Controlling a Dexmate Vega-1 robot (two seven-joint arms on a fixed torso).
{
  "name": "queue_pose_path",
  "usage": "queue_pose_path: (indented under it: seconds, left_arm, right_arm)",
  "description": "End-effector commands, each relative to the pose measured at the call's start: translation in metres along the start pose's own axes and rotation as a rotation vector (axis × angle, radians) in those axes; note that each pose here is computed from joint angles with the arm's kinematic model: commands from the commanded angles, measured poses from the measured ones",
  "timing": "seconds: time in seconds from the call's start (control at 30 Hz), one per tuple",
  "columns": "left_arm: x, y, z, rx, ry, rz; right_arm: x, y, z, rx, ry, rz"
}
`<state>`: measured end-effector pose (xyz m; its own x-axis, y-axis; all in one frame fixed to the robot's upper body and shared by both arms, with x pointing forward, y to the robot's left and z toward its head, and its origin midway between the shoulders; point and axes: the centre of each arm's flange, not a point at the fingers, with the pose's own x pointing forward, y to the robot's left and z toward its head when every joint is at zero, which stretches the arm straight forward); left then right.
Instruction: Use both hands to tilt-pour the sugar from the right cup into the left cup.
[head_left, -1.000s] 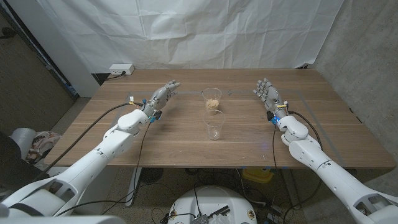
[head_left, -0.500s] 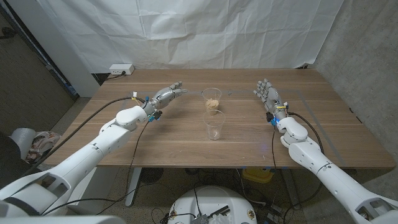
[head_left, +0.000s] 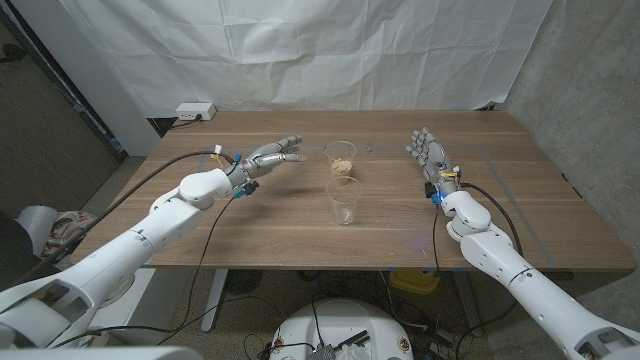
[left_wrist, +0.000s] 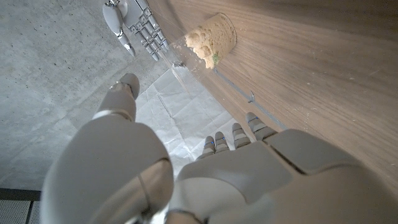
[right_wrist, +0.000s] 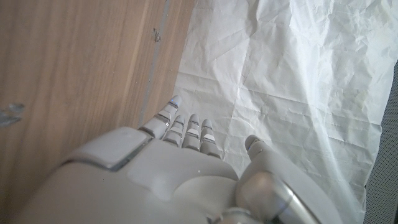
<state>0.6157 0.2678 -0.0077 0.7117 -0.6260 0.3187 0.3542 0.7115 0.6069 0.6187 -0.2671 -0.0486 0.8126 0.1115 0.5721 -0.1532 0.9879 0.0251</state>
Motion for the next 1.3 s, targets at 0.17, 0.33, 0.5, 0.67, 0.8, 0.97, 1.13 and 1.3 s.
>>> queue_pose_path:
  seconds: [0.17,0.33,0.5,0.67,0.8,0.97,1.13,1.3]
  left_arm:
    - [-0.03,-0.001,-0.001,-0.005,0.015,-0.168]
    - [-0.022,-0.009,0.004,0.016,0.052,-0.303]
    - [-0.012,-0.015,0.016,0.059,0.057,-0.404]
    - [-0.006,-0.02,0.023,0.084,0.042,-0.45]
    - [-0.001,-0.026,0.03,0.108,0.044,-0.498]
    - [0.003,-0.031,0.04,0.147,0.053,-0.548]
    - [0.008,-0.037,0.047,0.198,0.078,-0.583]
    - [0.014,-0.046,0.052,0.24,0.1,-0.617]
  right_arm:
    - [-0.001,0.029,0.006,-0.016,-0.004,-0.007]
    - [-0.005,0.03,0.006,-0.016,-0.005,-0.019]
    - [-0.012,0.027,0.007,-0.016,-0.009,-0.041]
    - [-0.017,0.026,0.006,-0.012,-0.011,-0.06]
    - [-0.019,0.025,0.007,-0.013,-0.019,-0.063]
    - [-0.022,0.023,0.007,-0.006,-0.027,-0.074]
    - [-0.024,0.02,0.005,-0.002,-0.027,-0.074]
    - [-0.024,0.019,0.001,0.003,-0.031,-0.074]
